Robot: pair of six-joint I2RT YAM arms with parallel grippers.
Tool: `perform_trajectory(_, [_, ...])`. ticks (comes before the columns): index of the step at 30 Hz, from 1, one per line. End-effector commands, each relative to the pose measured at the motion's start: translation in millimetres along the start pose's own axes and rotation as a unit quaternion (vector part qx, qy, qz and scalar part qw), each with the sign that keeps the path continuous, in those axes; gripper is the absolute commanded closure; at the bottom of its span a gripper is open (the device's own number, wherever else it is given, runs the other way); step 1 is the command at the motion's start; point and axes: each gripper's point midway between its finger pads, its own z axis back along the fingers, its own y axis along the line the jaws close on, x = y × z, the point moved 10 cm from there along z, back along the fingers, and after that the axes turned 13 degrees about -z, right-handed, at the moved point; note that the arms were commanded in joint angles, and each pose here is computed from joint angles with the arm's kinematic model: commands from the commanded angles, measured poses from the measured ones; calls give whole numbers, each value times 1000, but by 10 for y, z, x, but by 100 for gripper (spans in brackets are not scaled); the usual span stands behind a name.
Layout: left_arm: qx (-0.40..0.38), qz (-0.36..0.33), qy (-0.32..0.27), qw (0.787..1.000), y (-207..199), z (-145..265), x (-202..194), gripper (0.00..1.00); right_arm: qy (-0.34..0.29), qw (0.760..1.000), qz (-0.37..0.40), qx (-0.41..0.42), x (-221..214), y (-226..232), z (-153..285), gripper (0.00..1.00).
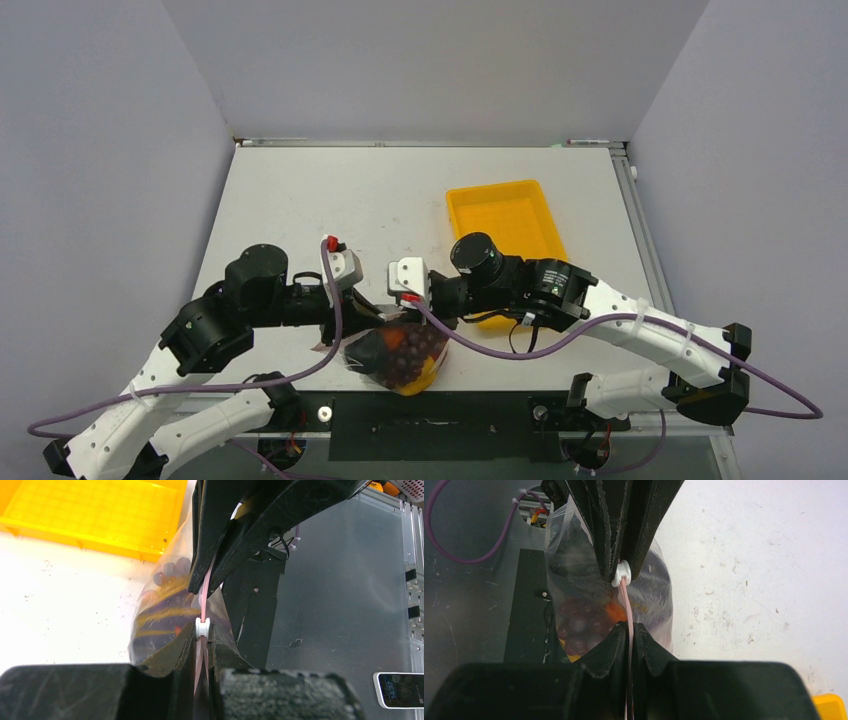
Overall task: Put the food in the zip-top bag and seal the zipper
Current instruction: Zip the zipper food storage bag at the center of the board.
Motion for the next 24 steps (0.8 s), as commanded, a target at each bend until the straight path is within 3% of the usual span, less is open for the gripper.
perform_trajectory(1, [13,-26,-40,999,-74,192,184,100,-51,996,-5,-67,81,-2,305,95])
perform_trajectory(24, [59,-21,-32,998,-140,416,157,100,-86,972,-38,-216,-5,-77,666,95])
